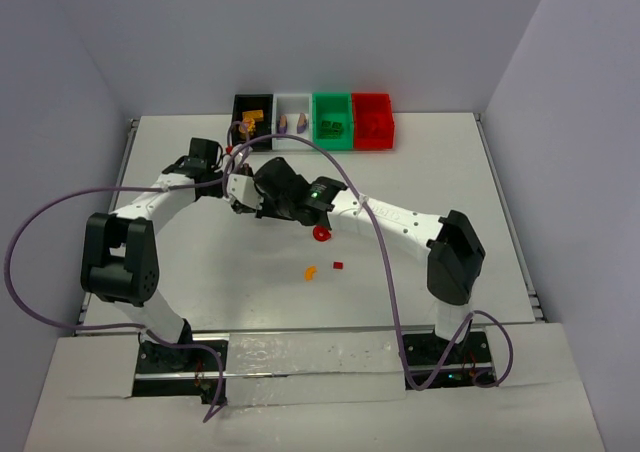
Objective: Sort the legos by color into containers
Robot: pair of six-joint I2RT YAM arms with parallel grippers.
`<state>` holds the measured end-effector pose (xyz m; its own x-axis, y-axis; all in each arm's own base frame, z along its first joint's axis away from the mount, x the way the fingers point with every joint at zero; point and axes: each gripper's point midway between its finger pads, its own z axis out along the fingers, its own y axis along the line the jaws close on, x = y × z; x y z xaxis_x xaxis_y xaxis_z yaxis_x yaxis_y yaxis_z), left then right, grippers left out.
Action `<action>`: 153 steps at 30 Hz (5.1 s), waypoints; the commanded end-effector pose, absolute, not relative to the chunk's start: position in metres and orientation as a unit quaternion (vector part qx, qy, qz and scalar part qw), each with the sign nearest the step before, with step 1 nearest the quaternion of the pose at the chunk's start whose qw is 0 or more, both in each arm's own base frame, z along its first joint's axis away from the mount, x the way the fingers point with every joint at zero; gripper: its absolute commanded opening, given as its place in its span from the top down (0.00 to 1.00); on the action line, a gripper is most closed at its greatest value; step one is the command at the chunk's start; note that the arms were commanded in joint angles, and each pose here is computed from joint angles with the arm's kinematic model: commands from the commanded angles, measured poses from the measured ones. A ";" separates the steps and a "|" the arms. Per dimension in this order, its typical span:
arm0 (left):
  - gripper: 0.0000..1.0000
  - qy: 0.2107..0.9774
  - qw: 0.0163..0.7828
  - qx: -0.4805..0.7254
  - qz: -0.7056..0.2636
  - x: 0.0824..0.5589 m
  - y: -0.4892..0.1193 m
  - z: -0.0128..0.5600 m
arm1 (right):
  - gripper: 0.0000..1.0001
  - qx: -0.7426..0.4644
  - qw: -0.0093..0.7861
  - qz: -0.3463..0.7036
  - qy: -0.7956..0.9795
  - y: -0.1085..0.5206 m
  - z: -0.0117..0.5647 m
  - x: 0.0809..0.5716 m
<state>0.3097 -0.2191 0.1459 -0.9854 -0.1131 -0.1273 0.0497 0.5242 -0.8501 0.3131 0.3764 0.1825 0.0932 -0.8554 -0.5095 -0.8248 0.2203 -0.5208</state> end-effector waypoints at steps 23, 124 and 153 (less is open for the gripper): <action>1.00 0.838 0.182 -0.024 -0.514 0.323 -0.192 0.167 | 1.00 -0.583 0.396 0.047 0.707 0.341 0.212 0.301; 0.68 0.796 0.205 -0.054 -0.566 0.333 -0.253 0.219 | 1.00 -0.102 0.452 0.239 0.853 0.354 0.267 0.344; 1.00 0.819 0.211 -0.072 -0.528 0.334 -0.232 0.185 | 1.00 -0.116 0.446 0.290 0.839 0.354 0.289 0.349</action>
<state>0.3361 -0.2402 0.2075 -0.8441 -0.2991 -0.4451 0.2395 0.5324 -0.8119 0.3335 0.3450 0.2140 -0.7148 -0.0156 -0.6992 -0.3623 0.8634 0.3511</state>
